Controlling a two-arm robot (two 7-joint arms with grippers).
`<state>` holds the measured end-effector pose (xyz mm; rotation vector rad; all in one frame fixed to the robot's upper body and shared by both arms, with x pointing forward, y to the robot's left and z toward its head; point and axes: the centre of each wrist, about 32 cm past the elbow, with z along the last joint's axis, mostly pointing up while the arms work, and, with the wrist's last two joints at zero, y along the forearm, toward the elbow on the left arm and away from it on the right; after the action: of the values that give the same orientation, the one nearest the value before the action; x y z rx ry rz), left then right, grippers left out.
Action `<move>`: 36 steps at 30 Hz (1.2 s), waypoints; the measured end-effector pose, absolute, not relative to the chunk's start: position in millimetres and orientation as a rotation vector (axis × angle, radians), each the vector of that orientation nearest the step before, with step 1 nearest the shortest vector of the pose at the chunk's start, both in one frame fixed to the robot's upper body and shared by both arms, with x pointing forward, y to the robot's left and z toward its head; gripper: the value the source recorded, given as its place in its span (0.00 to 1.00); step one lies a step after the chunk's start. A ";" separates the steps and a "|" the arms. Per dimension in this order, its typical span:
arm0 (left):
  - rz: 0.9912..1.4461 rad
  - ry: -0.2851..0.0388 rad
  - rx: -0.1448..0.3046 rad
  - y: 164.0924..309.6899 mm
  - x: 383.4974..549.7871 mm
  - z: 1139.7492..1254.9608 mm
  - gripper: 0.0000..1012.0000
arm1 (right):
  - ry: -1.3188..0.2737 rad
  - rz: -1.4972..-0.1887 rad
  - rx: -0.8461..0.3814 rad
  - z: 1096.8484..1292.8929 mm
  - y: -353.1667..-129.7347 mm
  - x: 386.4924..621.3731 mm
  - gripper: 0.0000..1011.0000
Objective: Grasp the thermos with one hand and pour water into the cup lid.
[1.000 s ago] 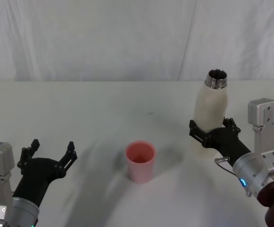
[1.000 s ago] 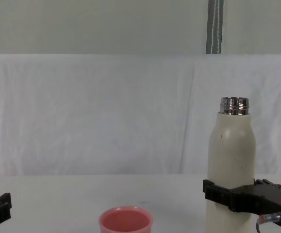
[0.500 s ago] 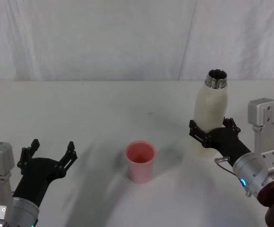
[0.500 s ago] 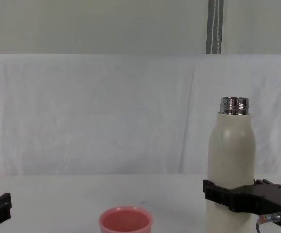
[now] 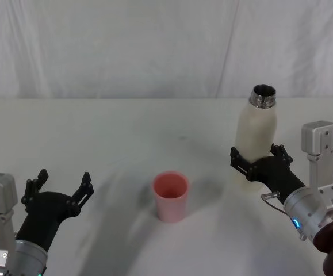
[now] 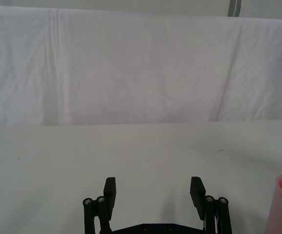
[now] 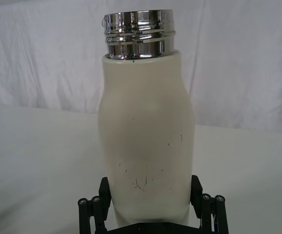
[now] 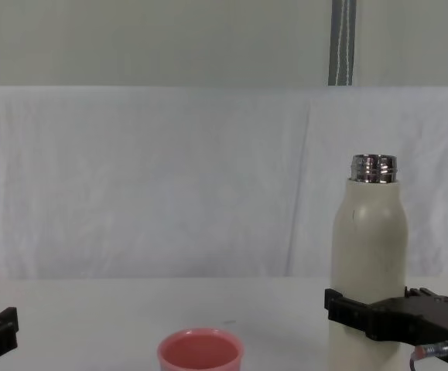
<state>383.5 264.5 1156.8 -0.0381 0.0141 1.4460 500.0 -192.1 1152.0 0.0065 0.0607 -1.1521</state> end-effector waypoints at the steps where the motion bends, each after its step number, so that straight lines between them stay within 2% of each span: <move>1: 1.446 0.014 -0.038 264.5 383.5 1156.8 0.99 | 0.060 -1.152 0.006 1151.9 -192.1 499.5 0.99; 36: 1.446 0.014 -0.038 264.5 383.5 1156.8 0.99 | 0.084 -1.147 -0.017 1142.3 -200.1 484.6 0.99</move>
<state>383.5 264.5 1156.8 -0.0380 0.0141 1.4460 484.6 -200.1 1142.3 -0.0171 0.0843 -1.1470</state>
